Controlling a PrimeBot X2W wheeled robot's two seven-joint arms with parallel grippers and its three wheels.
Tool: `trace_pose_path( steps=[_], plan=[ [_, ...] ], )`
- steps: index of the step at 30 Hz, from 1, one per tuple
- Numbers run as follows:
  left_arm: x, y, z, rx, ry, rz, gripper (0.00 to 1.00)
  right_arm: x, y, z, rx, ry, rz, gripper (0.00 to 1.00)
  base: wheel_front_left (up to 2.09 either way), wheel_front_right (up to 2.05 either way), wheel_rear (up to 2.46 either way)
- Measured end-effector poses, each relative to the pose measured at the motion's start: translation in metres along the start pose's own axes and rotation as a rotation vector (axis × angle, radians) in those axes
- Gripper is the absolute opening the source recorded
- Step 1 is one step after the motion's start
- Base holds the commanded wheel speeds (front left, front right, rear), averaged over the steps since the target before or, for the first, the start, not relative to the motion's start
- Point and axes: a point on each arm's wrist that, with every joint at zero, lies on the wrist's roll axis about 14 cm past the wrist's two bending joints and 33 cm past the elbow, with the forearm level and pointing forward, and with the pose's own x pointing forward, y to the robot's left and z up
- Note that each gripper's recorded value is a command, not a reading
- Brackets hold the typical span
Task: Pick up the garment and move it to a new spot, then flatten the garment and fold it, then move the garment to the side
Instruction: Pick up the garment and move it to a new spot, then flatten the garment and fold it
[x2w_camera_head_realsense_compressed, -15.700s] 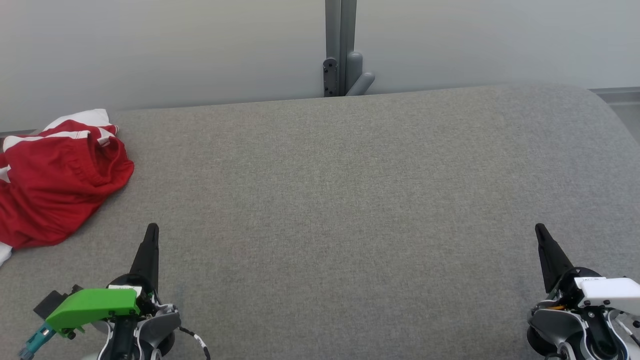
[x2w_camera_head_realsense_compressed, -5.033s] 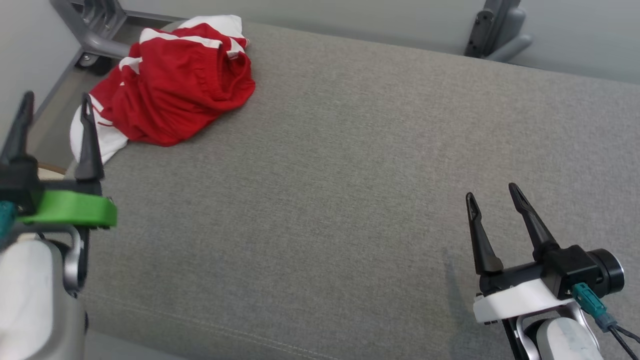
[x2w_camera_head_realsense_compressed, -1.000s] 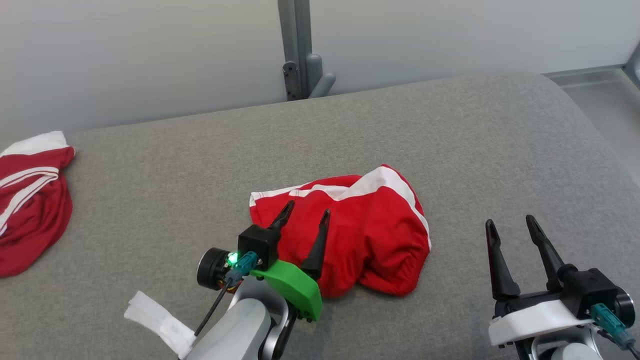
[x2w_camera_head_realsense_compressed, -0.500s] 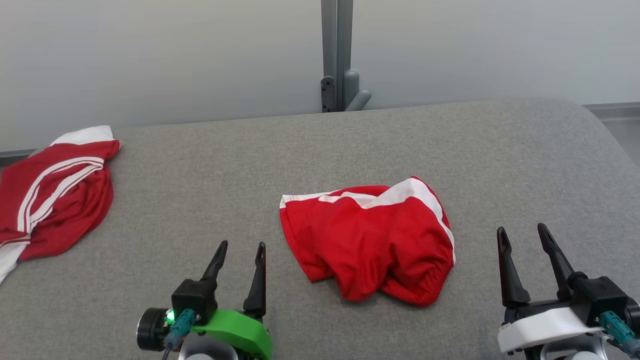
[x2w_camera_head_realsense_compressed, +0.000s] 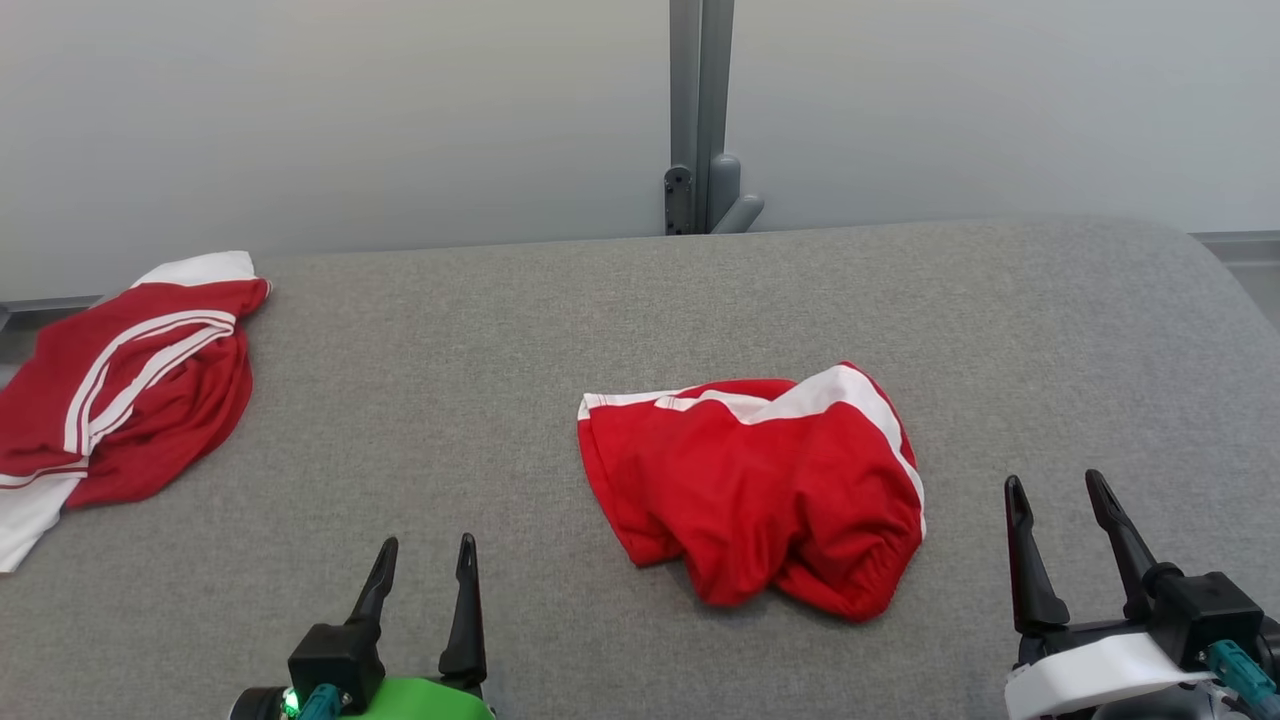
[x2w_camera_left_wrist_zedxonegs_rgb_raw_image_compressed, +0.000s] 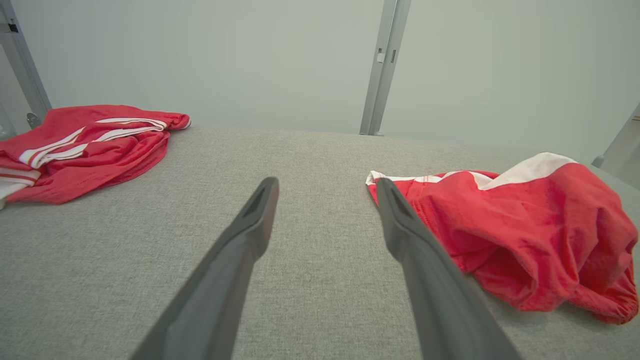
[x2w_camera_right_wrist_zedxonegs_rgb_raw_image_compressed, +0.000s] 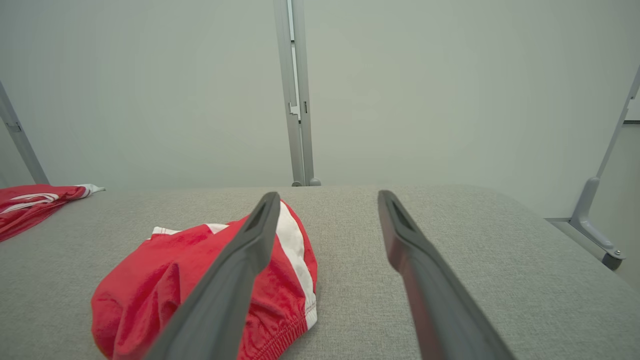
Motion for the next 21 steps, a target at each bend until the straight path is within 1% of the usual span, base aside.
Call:
trace_pose_path(
  steps=[17, 21],
  plan=[
    [0.0016, 0.0054, -0.0019, 0.0, 0.002, 0.012, 1.0, 0.0008, 0.0002, -0.0047, 0.006, 0.014, 0.0, 1.0, 0.0, 0.0, 0.0],
    [0.0004, 0.0059, -0.0082, -0.004, 0.022, 0.009, 1.0, 0.0011, -0.0002, -0.0055, 0.006, 0.016, -0.001, 1.0, 0.0, 0.0, 0.0]
  ],
)
